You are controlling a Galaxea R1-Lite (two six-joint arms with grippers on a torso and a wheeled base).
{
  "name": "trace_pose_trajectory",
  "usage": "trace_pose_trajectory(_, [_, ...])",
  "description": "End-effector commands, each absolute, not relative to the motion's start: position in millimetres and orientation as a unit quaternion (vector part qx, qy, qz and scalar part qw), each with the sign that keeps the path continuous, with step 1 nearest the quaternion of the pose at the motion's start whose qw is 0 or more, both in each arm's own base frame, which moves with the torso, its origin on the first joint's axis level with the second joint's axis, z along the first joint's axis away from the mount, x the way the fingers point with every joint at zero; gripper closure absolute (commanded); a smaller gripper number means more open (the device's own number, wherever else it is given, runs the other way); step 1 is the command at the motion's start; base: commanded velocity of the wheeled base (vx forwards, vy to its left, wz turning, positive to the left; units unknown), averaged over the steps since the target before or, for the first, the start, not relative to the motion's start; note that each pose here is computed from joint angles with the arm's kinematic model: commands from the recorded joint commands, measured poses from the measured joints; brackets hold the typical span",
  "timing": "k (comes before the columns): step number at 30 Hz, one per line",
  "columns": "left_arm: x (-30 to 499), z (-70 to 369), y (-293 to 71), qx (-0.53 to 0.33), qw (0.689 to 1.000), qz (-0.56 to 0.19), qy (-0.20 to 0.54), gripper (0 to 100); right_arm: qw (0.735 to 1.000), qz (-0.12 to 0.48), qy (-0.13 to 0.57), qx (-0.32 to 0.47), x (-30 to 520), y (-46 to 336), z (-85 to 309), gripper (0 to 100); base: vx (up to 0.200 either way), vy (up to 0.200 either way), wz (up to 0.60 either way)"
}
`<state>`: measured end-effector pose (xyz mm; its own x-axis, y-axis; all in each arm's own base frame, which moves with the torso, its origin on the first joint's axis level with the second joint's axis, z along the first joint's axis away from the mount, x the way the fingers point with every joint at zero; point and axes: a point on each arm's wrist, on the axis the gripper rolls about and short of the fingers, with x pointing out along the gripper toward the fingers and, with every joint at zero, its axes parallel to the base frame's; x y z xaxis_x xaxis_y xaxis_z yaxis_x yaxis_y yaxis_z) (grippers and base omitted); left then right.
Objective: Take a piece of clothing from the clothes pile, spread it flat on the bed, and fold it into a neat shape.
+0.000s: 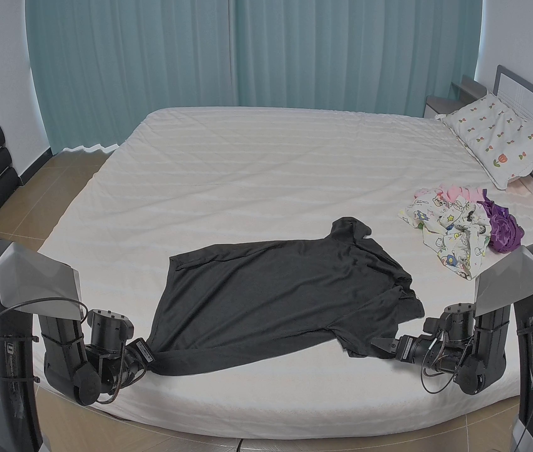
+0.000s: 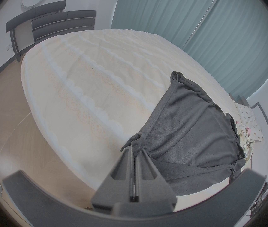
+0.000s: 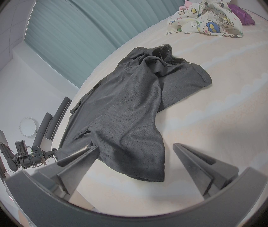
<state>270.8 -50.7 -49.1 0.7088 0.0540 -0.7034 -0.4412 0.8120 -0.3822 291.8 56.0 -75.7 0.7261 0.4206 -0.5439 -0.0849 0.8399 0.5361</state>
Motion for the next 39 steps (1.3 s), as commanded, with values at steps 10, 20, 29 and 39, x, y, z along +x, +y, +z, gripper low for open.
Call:
trace_pose_trajectory(10, [271,-49,-50,-0.273,0.883,0.141,0.354,100,0.891,0.123,0.363,0.244,275,44,-74,100,0.0,0.0,0.0])
trace_pose_trajectory(20, [257,-29,-48,-0.266,0.891,0.13,0.344,100,0.878,0.139,0.395,0.233,231,22,-47,100,0.0,0.0,0.0])
trace_pose_trajectory(29, [226,-23,-43,-0.172,0.902,0.105,0.383,100,0.876,0.111,0.417,0.215,211,5,-44,100,0.0,0.0,0.0])
trace_pose_trajectory(39, [217,-35,-40,-0.136,0.891,0.105,0.421,100,0.835,0.135,0.509,0.162,189,7,-48,100,0.0,0.0,0.0])
